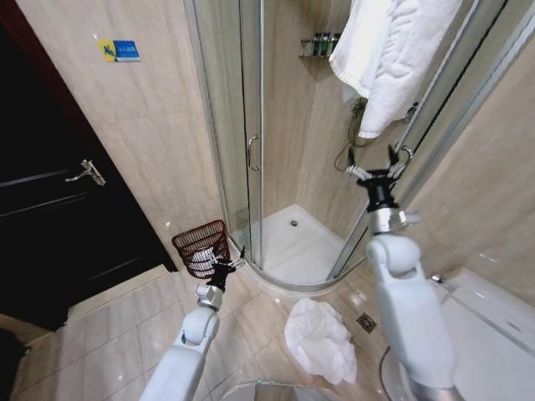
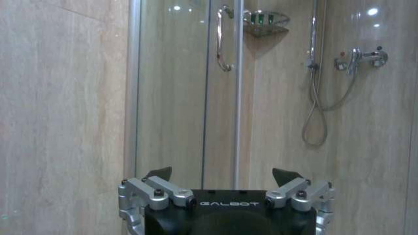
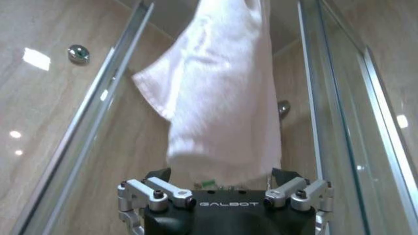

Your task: Discard the used towel into the hamper.

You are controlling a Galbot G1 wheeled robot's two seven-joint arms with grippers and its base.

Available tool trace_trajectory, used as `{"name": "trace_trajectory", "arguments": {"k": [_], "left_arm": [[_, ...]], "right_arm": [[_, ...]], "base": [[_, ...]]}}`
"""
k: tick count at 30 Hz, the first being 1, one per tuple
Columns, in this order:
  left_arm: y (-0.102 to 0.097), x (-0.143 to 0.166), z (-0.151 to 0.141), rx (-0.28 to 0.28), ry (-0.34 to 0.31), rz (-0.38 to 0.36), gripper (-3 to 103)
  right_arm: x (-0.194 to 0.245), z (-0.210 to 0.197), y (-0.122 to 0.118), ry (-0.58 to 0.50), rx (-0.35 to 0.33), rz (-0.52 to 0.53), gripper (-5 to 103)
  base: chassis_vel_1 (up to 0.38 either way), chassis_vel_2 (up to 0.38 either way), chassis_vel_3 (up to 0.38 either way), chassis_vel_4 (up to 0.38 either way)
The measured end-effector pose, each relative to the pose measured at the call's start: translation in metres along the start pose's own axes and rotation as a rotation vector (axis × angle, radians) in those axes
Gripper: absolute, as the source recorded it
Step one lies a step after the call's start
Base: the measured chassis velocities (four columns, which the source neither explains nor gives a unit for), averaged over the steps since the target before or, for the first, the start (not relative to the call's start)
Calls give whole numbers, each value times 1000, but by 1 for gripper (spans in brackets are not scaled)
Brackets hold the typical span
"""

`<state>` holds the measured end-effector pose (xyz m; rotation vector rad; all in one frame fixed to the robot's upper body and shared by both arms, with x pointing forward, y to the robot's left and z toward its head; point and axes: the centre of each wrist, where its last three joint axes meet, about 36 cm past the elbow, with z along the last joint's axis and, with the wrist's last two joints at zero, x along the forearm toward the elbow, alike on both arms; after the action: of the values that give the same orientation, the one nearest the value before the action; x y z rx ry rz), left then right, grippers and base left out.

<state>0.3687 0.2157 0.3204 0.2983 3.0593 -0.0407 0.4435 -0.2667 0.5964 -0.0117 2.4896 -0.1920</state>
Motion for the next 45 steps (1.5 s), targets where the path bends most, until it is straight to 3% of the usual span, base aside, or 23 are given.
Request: {"name": "trace_trajectory", "arguments": {"k": [9,13,15,16,18,22,27,33,37,42,45], "left_arm": [[2,5,2,-11,3,2,100],[1,7,3,-17,0,6,100],[2,6,2,-20,-2,9,100],[2,6,2,-20,-2,9,100],[4,5,1,-28,-4,16,100],[7,4,4,-34,4,22,100],[9,5,5,-38,8,24,100],[12,5,3,-41,3,18,100],[14,7,3,-40,3,11,100],[12,10,7,-35,5,8,100],[11,12,11,-33,10,12,100]], "right_arm": [[23,-58,8,-47,43,-90,100],[6,-65,-15,-70,106,-102,100],[-14,-69,-39,-82,149,-121,100],[-14,-69,-39,-82,149,-121,100],[-43,-76,-63,-130,165,-130,100],[-83,-94,-77,-207,146,-149,100],[-135,-131,-58,-315,85,-207,100],[-183,-151,-39,-353,71,-226,100],[-235,-178,-33,-395,94,-174,100],[-262,-204,-26,-423,98,-114,100],[-288,-229,-18,-472,142,-37,100]], "base": [[0,0,0,0],[0,0,0,0],[0,0,0,0],[0,0,0,0],[0,0,0,0],[0,0,0,0],[0,0,0,0],[0,0,0,0],[0,0,0,0],[0,0,0,0],[0,0,0,0]]}}
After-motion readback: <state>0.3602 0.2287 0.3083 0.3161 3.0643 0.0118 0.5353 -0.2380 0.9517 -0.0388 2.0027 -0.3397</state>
